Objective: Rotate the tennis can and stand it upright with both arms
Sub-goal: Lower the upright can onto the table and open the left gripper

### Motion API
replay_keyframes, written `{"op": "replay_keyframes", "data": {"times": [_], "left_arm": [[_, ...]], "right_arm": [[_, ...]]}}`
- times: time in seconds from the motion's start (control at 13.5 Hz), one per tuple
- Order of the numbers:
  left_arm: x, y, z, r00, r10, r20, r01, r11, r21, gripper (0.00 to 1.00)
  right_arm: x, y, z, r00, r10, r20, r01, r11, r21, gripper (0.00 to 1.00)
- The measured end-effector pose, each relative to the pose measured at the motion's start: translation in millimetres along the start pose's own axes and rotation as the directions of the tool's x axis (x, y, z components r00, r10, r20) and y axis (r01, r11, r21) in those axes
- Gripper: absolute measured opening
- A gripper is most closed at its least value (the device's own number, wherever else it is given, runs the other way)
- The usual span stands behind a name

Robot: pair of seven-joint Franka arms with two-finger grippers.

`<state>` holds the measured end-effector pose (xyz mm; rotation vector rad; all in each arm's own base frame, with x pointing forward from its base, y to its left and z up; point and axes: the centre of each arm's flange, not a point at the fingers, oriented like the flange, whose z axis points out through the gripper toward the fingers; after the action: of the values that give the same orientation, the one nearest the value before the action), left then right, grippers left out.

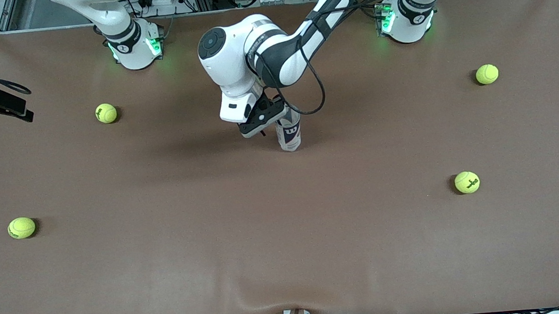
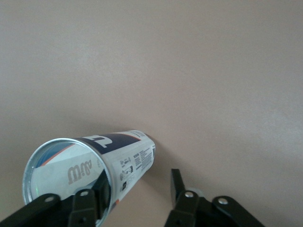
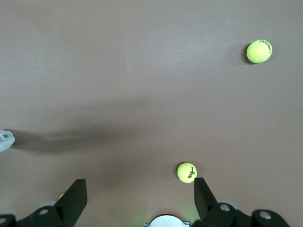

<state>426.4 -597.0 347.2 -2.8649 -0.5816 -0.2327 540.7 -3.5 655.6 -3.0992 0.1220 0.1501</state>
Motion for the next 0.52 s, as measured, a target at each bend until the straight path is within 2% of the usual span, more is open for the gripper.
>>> {"op": "replay_keyframes", "data": {"times": [0.22,0.3,0.52], "left_arm": [[3.9,-2.6,-10.5,1.0,-0.007,-0.003,0.007,1.0,-0.009,0.92],[6.5,-5.3,-15.3,1.0,-0.012,-0.005,0.012,1.0,-0.005,0.99],[16.4,-13.5,-31.8,1.0,-0.027,-0.009,0.026,1.0,-0.007,1.0]], "right_arm": [[0.0,0.0,0.0,1.0,0.0,0.0,0.0,1.0,0.0,1.0],[0.0,0.0,0.0,1.0,0.0,0.0,0.0,1.0,0.0,1.0],[0.0,0.0,-0.2,1.0,0.0,0.0,0.0,1.0,0.0,1.0]]}}
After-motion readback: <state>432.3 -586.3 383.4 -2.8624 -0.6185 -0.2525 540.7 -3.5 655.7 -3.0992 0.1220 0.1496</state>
